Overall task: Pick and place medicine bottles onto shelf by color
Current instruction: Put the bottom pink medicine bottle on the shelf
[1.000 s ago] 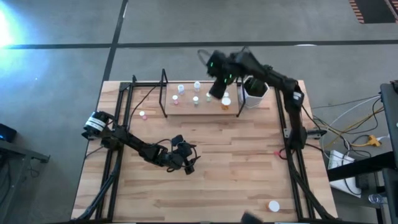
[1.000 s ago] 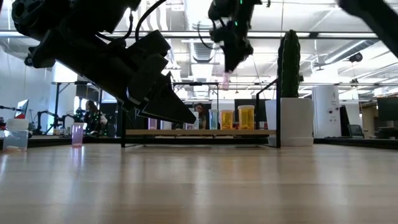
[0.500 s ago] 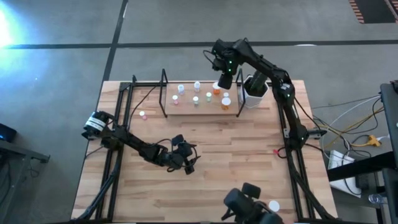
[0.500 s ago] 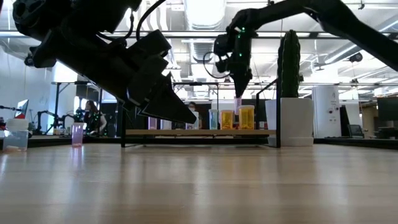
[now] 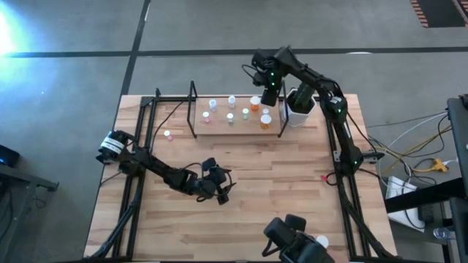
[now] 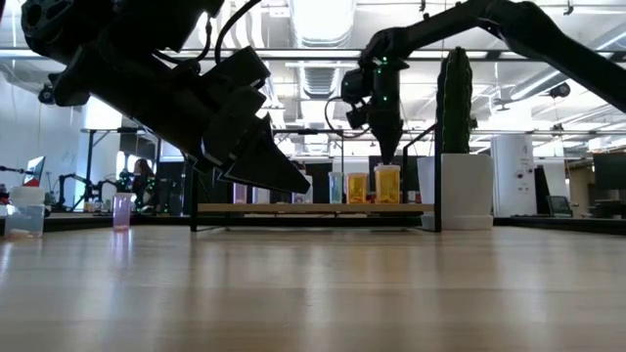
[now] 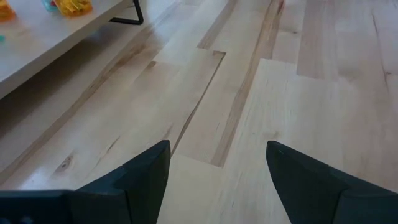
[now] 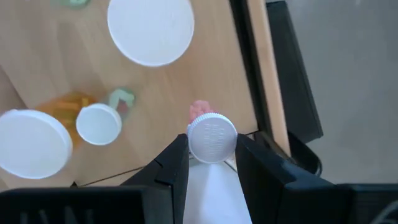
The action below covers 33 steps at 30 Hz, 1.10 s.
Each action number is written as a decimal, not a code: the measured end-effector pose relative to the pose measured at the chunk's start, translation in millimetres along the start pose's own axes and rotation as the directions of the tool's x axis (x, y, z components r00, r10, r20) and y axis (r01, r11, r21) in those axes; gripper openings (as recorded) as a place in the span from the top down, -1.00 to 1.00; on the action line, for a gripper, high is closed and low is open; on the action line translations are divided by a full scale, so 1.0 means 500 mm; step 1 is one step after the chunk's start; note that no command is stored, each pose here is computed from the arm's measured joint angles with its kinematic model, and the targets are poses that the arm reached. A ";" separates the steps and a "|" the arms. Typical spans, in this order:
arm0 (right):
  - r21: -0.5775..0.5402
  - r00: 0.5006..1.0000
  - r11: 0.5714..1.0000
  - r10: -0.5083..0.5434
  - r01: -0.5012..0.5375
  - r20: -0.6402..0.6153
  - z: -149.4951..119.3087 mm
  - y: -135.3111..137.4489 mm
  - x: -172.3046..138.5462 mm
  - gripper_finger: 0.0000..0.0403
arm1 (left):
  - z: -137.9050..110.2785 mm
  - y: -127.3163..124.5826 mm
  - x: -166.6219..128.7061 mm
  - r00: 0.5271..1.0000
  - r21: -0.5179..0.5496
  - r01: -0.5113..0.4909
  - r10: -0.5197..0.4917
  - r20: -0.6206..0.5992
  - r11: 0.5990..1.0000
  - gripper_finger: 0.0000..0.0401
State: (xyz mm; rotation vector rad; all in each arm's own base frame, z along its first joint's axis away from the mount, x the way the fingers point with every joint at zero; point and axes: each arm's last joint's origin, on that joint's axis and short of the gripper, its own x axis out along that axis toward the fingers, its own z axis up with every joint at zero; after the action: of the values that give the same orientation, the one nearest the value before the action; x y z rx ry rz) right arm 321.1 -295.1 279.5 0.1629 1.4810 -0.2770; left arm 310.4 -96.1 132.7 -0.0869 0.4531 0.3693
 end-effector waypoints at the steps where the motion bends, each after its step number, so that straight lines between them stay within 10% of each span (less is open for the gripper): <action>1: -0.001 1.000 1.000 0.004 -0.004 -0.009 -0.001 0.001 0.005 0.46 | 0.000 0.000 0.000 1.000 0.000 0.000 0.000 0.000 1.000 -0.24; 33: -0.089 0.999 0.995 0.041 -0.043 -0.028 -0.002 0.004 0.062 0.27 | 0.000 0.000 0.000 1.000 0.000 0.000 0.000 0.000 1.000 -0.24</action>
State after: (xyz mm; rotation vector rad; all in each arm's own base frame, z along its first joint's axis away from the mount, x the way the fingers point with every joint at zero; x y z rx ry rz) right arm 322.6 -295.5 248.7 0.1255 1.5116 -0.1742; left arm 310.4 -95.9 132.7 -0.0869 0.4531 0.3697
